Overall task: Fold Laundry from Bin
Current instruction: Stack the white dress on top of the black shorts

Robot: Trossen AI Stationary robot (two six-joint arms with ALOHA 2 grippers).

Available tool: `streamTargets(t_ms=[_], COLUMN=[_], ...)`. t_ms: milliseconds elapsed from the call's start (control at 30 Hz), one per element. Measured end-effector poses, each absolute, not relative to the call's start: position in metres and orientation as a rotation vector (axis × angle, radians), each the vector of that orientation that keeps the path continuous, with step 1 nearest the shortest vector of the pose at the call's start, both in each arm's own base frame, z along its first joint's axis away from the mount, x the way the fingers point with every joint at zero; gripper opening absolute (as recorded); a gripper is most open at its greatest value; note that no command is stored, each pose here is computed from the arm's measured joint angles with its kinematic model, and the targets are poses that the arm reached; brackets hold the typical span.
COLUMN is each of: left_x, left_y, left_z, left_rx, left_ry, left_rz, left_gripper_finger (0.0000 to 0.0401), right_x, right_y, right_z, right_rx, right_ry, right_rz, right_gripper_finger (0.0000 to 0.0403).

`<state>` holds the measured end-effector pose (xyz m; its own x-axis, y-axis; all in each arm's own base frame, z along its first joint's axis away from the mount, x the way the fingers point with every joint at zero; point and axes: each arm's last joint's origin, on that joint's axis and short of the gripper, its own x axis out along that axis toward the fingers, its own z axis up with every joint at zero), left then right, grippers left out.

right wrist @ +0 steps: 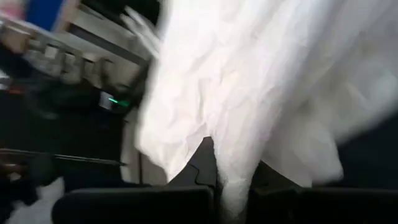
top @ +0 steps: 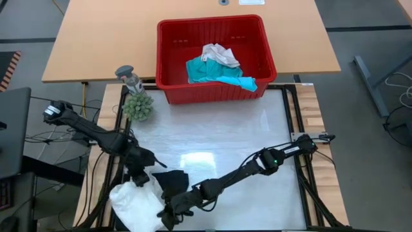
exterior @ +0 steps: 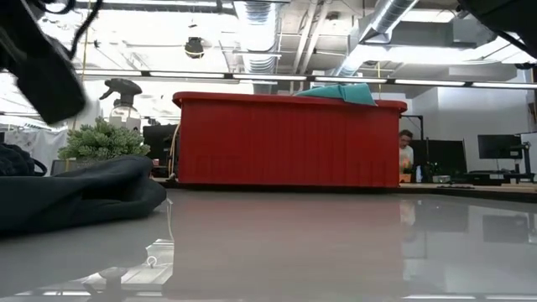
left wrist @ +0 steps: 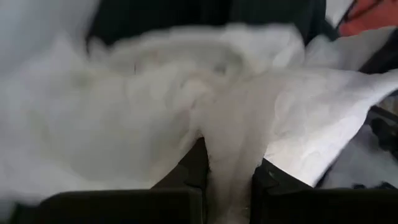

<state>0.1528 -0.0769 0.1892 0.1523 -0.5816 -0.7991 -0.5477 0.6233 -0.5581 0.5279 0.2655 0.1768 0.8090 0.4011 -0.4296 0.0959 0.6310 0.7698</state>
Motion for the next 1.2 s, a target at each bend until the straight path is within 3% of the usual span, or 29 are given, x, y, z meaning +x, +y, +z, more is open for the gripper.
streamTargets(t_ms=[133,533,867,1000,1200], left_x=[0.168,0.179,0.172,0.168,0.158], left_y=[-0.075,-0.064,-0.061,-0.06,-0.058], left_z=[0.185,0.183,0.234,0.254,0.27], left_rx=[-0.981,-0.854,-0.799,-0.788,-0.768], left_ry=[1.396,1.32,1.171,1.111,1.152], left_rz=[-0.051,-0.146,-0.375,-0.423,-0.428], left_gripper_finger=[0.003,0.0031,0.0072,0.0093,0.0108], right_x=[0.523,0.521,0.519,0.514,0.502], right_y=[0.267,0.27,0.258,0.251,0.245], right_z=[0.169,0.171,0.176,0.191,0.215], right_rx=[0.896,0.88,0.838,0.804,0.762], right_ry=[0.704,0.664,0.764,0.795,0.833], right_rz=[0.136,0.098,0.092,0.072,0.028], right_gripper_finger=[0.0037,0.004,0.0227,0.0239,0.0227])
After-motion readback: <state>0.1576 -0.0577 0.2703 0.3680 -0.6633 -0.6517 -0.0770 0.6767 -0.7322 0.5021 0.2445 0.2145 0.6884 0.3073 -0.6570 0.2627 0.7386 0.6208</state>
